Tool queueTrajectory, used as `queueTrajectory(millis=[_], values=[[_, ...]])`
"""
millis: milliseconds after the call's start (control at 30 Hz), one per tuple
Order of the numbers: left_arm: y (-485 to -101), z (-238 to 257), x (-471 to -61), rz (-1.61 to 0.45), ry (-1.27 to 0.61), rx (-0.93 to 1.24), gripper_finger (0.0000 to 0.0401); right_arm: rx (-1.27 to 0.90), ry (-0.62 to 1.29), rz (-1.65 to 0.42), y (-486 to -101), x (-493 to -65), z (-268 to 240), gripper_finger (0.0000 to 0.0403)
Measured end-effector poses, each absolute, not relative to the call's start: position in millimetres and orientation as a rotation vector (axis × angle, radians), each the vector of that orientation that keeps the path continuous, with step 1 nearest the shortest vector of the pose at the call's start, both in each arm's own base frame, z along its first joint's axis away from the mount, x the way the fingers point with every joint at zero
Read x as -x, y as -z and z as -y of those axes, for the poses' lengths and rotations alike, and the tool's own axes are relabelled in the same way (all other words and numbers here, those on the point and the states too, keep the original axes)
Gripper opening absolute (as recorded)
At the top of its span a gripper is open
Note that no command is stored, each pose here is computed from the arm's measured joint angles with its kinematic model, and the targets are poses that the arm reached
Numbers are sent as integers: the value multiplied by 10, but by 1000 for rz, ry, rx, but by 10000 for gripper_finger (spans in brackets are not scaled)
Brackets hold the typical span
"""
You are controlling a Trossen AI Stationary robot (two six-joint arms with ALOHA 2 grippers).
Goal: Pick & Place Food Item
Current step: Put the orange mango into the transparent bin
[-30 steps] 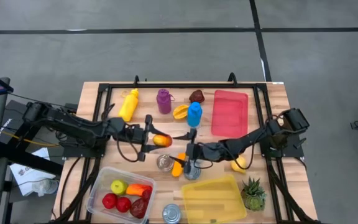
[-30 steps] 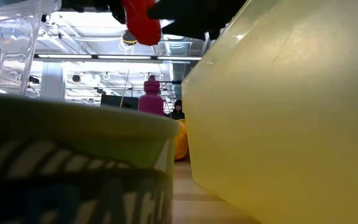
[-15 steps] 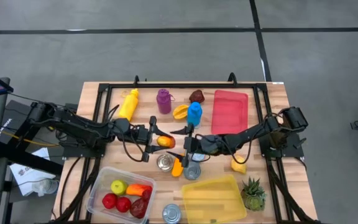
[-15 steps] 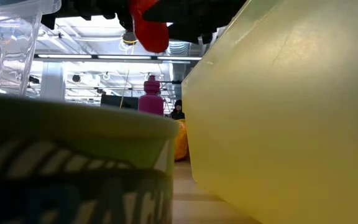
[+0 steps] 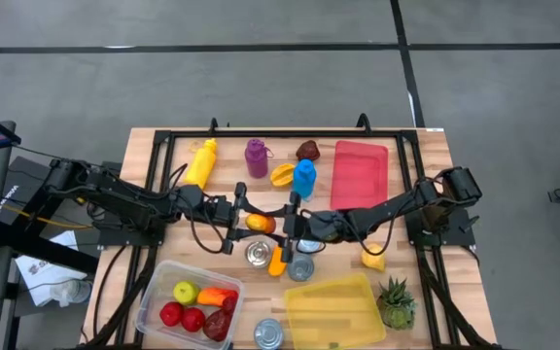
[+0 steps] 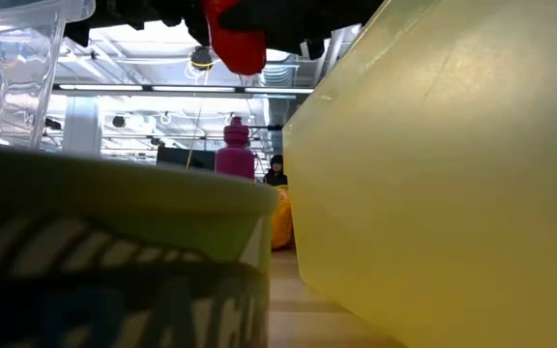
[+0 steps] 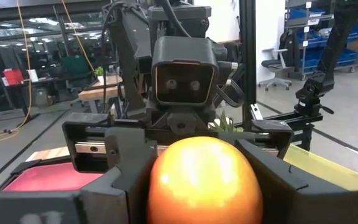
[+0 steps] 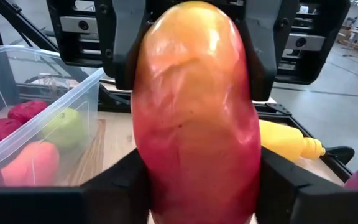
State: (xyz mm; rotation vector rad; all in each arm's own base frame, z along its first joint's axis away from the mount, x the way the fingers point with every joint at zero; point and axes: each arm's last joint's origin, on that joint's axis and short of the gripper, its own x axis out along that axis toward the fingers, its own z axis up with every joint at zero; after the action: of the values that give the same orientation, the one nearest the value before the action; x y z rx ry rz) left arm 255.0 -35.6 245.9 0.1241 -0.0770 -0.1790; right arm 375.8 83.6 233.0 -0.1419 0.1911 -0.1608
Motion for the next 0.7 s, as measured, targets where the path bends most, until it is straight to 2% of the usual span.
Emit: queueTrajectory(millis=[300, 467, 533, 600, 700], values=[[-2520, 348, -2489, 76, 185, -129, 192, 147, 150, -185, -2347, -3767, -853, 185], [-2770, 328, -2247, 135, 204, -128, 341, 170, 150, -241, -2258, -3747, -855, 185], [-2808, 311, -2149, 107, 195, -130, 379, 166, 151, -231, -2281, -3747, -854, 185], [-2876, 291, -2011, 106, 180, -133, 387, 161, 153, -223, -2296, -3748, -850, 185], [-2979, 263, -1833, 123, 156, -139, 367, 151, 102, -206, -2324, -3759, -878, 185]])
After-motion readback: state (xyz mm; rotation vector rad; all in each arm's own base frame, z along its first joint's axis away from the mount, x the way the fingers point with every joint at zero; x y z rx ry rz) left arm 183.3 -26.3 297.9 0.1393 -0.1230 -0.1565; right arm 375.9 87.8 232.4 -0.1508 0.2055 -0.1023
